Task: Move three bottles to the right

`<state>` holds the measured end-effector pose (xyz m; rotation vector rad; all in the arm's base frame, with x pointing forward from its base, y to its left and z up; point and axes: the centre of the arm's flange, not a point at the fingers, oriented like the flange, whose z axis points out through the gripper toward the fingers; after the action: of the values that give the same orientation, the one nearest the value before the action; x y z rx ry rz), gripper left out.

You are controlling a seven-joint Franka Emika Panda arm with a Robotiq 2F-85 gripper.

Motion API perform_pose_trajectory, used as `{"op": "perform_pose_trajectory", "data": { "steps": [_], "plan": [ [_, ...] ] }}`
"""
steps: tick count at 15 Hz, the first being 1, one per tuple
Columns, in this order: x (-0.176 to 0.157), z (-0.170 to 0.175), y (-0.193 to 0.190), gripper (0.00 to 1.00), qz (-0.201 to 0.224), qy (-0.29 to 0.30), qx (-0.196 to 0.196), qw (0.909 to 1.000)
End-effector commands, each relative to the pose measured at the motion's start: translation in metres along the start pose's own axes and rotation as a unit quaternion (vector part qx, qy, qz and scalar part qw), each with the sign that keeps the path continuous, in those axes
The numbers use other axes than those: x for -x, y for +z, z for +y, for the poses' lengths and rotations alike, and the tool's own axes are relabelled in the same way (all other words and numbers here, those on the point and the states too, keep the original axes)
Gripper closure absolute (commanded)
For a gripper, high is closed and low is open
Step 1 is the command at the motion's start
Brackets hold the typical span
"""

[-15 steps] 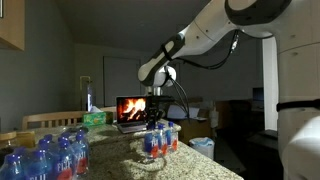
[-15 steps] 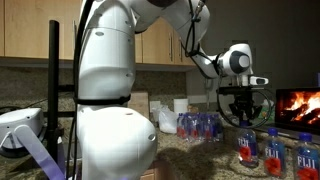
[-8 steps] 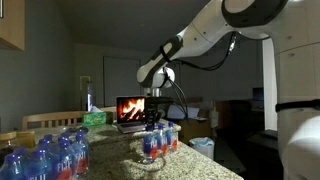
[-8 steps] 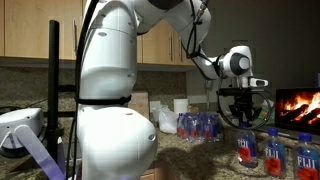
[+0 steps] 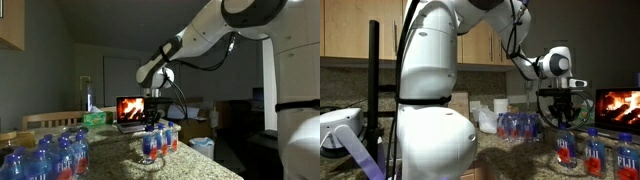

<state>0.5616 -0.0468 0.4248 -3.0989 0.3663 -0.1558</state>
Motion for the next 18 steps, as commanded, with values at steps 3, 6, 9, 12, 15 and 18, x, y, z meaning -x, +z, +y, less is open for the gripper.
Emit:
{"op": "perform_pose_trajectory", "data": {
  "steps": [3, 6, 9, 12, 15, 18],
  "plan": [
    [-0.009, 0.002, -0.003, 0.85, 0.003, -0.01, -0.014, 0.9999],
    [-0.014, 0.002, -0.002, 0.85, 0.004, -0.006, -0.014, 0.9999],
    [-0.02, 0.002, -0.003, 0.85, 0.006, -0.004, -0.015, 0.9999],
    [-0.024, 0.001, -0.002, 0.85, 0.003, -0.006, -0.016, 0.9999],
    [-0.026, 0.002, 0.0, 0.85, 0.001, -0.005, -0.014, 0.9999],
    [-0.027, 0.003, 0.004, 0.85, -0.003, -0.004, -0.013, 0.9999]
  ]
}}
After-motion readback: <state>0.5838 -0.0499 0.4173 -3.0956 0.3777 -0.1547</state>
